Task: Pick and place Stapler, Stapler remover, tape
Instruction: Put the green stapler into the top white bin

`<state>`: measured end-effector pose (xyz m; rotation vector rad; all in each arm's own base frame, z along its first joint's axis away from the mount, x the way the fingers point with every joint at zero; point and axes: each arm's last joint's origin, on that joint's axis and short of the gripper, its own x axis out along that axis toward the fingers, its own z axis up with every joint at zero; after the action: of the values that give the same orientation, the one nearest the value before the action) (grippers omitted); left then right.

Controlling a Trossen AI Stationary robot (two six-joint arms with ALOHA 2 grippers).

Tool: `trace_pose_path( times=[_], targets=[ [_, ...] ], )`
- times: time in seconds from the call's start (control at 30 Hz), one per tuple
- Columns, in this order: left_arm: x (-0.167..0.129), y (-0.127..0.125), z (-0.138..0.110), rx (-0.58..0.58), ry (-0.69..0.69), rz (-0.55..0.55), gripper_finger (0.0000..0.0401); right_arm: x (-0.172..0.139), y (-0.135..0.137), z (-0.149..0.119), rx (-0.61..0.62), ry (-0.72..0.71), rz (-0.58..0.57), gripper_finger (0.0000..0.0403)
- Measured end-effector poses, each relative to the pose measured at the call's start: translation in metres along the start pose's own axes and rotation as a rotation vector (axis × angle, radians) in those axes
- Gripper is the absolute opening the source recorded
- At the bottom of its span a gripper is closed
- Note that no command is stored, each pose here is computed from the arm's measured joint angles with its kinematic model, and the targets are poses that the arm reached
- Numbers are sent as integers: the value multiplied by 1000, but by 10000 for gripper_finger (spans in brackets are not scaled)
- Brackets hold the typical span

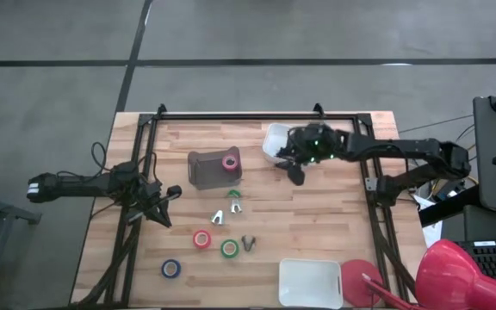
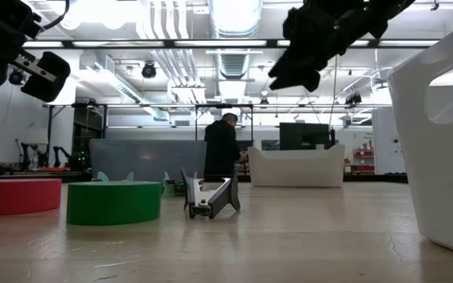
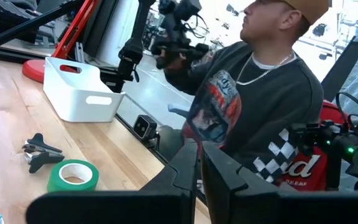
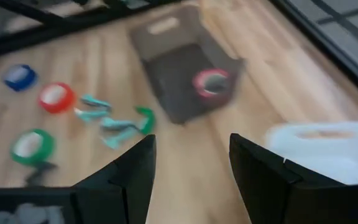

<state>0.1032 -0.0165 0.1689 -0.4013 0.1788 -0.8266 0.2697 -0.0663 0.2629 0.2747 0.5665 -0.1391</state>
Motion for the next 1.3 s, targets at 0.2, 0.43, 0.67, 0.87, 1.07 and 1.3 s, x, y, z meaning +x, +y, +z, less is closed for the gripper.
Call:
trace_pose_path(
  times=[0.2,0.43,0.67,0.87,1.07,1.3],
  targets=[
    [0,0,0,0,0,0,23,26,28,-4,42,-89,114,199],
    [0,0,0,0,0,0,23,54,52,-8,15,-125,206,199],
    [0,0,0,0,0,0,23,73,64,-8,52,-166,256,199],
    [0,0,0,0,0,0,23,79,72,-20,62,-65,254,199],
    [0,0,0,0,1,0,23,70,88,-35,72,88,296,199],
    [0,0,0,-2,1,1,23,53,117,-57,139,287,334,198]
  ],
)
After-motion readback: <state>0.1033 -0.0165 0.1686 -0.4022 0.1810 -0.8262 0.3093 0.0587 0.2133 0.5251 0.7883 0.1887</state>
